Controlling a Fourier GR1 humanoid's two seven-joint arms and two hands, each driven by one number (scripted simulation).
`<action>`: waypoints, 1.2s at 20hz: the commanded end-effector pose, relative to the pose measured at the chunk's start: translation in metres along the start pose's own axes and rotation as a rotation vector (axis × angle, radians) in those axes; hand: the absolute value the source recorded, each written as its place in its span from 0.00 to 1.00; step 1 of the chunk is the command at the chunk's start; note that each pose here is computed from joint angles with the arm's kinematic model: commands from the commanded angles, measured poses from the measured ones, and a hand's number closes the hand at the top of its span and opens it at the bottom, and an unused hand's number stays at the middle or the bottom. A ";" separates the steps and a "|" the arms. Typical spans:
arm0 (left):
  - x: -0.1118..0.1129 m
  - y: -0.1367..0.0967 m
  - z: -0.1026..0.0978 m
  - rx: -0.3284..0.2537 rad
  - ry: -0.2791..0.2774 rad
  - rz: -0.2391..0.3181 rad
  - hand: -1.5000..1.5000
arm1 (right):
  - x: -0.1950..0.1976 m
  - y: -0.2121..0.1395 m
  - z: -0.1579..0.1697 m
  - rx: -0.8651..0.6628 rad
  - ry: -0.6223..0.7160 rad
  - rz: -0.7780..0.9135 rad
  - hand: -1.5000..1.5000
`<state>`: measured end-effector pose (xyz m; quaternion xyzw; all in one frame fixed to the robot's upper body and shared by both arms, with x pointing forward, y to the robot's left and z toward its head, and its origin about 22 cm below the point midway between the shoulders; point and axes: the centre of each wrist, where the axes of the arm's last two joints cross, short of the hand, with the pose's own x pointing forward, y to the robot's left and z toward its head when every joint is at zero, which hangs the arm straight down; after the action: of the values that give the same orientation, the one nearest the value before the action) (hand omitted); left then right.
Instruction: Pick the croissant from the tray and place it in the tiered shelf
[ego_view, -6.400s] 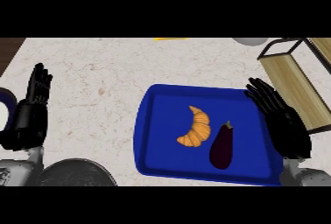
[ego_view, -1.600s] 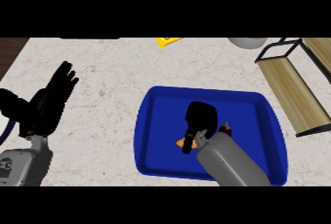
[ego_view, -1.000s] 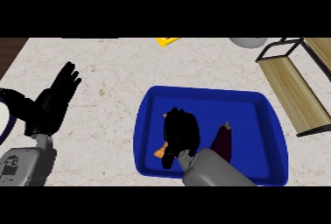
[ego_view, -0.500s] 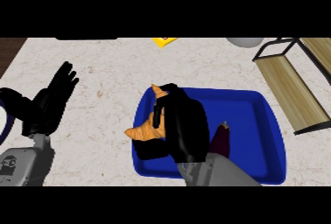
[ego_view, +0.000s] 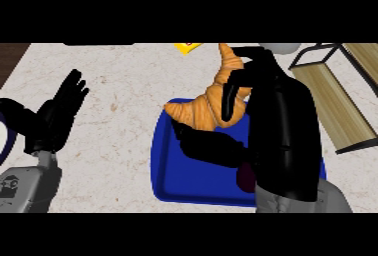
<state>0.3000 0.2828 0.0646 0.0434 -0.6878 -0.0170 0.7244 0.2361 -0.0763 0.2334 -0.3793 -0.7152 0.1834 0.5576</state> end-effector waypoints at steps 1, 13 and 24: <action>-0.008 0.002 -0.001 0.011 -0.015 -0.015 0.50 | 0.000 -0.037 -0.014 -0.112 0.122 0.088 1.00; -0.008 0.008 0.001 0.008 -0.015 0.010 0.50 | -0.066 -0.117 -0.077 -0.202 0.302 0.142 1.00; -0.022 -0.005 0.005 -0.014 -0.004 0.011 0.50 | -0.159 -0.178 -0.059 -0.283 0.357 0.079 1.00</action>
<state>0.3000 0.2825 0.0632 0.0422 -0.6897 -0.0193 0.7226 0.2570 -0.2928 0.2856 -0.5046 -0.6186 0.0424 0.6008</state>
